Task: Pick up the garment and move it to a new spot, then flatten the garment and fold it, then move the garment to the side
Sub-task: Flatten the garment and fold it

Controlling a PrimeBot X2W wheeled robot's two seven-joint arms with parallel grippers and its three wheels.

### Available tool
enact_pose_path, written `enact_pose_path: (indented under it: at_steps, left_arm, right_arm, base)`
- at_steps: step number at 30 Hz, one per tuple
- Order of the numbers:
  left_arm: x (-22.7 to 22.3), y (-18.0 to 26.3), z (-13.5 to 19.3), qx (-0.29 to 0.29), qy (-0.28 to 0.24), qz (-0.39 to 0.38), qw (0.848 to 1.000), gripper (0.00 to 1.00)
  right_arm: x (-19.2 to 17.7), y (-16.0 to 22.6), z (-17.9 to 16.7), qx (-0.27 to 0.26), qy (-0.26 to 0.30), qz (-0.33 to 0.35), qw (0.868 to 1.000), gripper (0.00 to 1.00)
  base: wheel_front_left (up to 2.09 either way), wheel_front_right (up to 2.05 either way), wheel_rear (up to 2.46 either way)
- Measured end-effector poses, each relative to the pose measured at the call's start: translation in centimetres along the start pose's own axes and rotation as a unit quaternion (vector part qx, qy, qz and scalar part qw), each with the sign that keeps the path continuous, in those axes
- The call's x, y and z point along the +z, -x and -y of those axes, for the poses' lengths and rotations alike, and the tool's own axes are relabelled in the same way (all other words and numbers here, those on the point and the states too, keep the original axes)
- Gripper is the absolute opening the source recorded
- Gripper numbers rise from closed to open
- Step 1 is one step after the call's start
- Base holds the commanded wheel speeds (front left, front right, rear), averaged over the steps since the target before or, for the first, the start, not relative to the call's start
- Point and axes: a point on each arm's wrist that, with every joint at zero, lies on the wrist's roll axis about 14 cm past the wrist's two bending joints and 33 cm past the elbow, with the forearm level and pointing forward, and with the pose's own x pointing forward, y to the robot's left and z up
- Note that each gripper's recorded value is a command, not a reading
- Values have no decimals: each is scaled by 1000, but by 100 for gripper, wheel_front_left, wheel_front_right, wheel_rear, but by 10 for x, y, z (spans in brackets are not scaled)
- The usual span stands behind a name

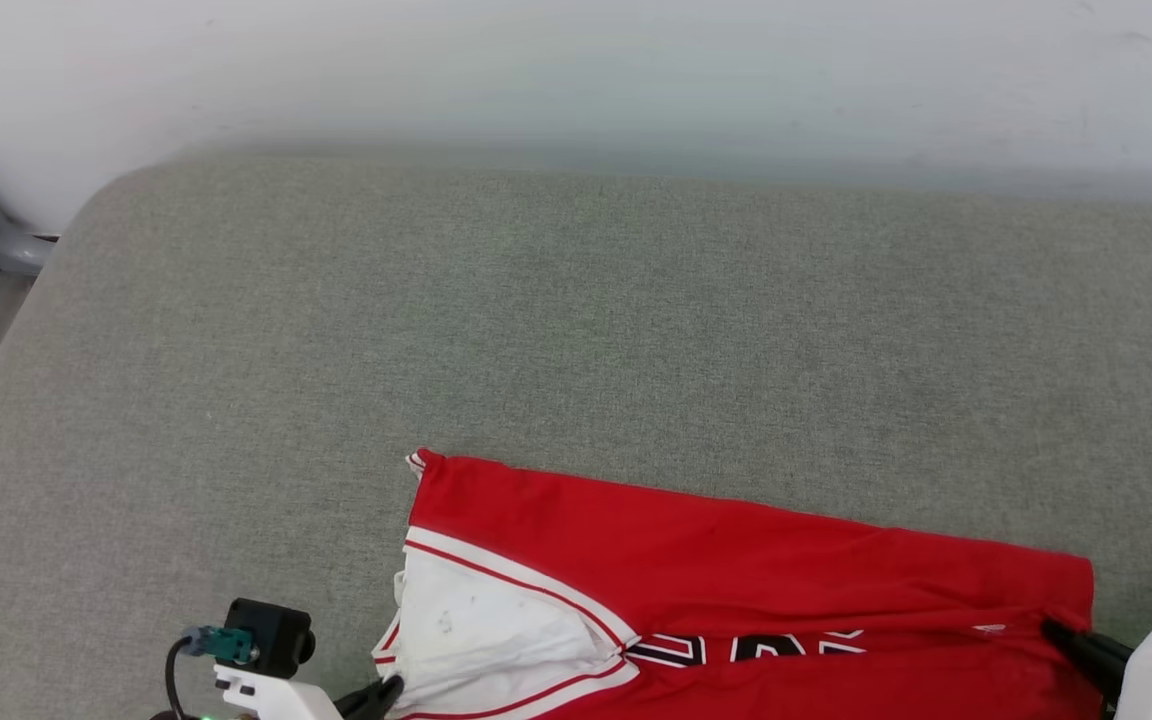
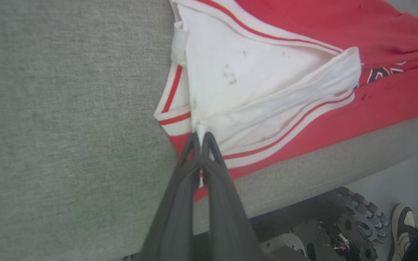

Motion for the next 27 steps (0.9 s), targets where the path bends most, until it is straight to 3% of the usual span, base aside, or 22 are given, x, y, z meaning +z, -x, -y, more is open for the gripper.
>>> enact_pose_path:
  at_steps: [6, 7, 8, 9, 13, 18, 27]
  left_arm:
    - [-8, -8, -1, 0, -14, -14, 1000, 0]
    - [-10, -9, -2, 1, -19, -16, 1000, 18]
    - [-10, -10, -2, 2, -24, -16, 1000, 89]
    - [-9, -11, -3, 2, -26, -11, 1000, 100]
    - [1, -12, -3, 9, -26, 19, 999, 100]
    - [38, -6, -4, 28, -29, 111, 993, 100]
    - [111, 23, -7, 74, -61, 297, 950, 100]
  right_arm:
    - [-13, 0, 1, 2, 34, -27, 999, 0]
    - [-16, 0, 0, 4, 38, -34, 999, 43]
    - [-18, -1, 0, 5, 42, -37, 998, 100]
    - [-18, -1, -1, 6, 45, -34, 998, 100]
    - [-16, 4, -2, 9, 56, -32, 998, 100]
    - [-6, 14, -3, 14, 43, -22, 999, 100]
    - [22, 24, 4, 9, -18, -12, 1000, 100]
  base:
    - [0, 0, 0]
    - [0, 0, 0]
    - [0, 0, 0]
    - [0, 0, 0]
    - [0, 0, 0]
    - [0, 0, 0]
    - [0, 0, 0]
